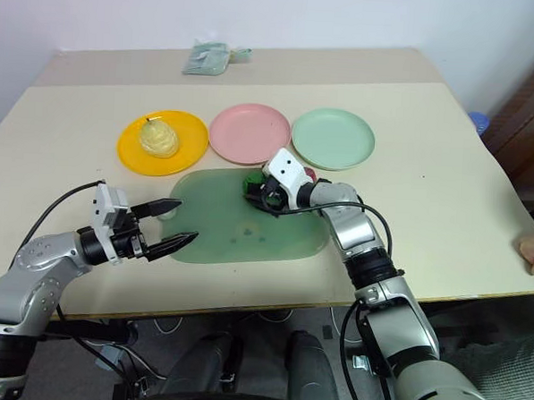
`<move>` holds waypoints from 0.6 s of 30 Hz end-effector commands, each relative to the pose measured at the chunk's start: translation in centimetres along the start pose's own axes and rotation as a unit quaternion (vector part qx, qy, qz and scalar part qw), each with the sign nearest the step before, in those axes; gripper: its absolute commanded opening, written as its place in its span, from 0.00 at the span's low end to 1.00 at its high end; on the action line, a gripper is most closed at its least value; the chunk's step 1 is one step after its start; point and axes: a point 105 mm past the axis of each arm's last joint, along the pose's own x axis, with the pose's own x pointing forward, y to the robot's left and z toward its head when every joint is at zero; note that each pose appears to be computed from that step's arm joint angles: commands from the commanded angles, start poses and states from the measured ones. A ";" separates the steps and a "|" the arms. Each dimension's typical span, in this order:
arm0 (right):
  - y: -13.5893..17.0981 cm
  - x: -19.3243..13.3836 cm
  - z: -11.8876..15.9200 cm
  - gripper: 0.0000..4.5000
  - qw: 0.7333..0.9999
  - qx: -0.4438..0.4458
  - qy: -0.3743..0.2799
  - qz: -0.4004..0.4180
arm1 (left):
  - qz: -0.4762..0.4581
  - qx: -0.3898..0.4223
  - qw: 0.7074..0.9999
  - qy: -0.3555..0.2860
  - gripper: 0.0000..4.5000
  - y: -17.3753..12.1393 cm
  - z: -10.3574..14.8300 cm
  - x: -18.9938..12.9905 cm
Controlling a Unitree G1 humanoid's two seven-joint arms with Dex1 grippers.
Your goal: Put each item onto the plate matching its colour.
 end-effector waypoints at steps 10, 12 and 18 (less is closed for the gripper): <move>-2.2 -4.0 11.3 0.43 0.980 0.043 -0.191 -0.019 | 0.011 0.023 0.999 -0.032 1.00 0.3 1.5 0.1; -4.8 -5.2 12.7 0.43 0.974 0.044 -0.212 -0.071 | 0.013 0.022 0.999 -0.035 1.00 0.4 1.6 0.1; -16.0 -9.1 8.7 0.43 0.944 0.061 -0.132 -0.297 | 0.018 0.021 0.999 -0.046 1.00 0.3 1.8 0.7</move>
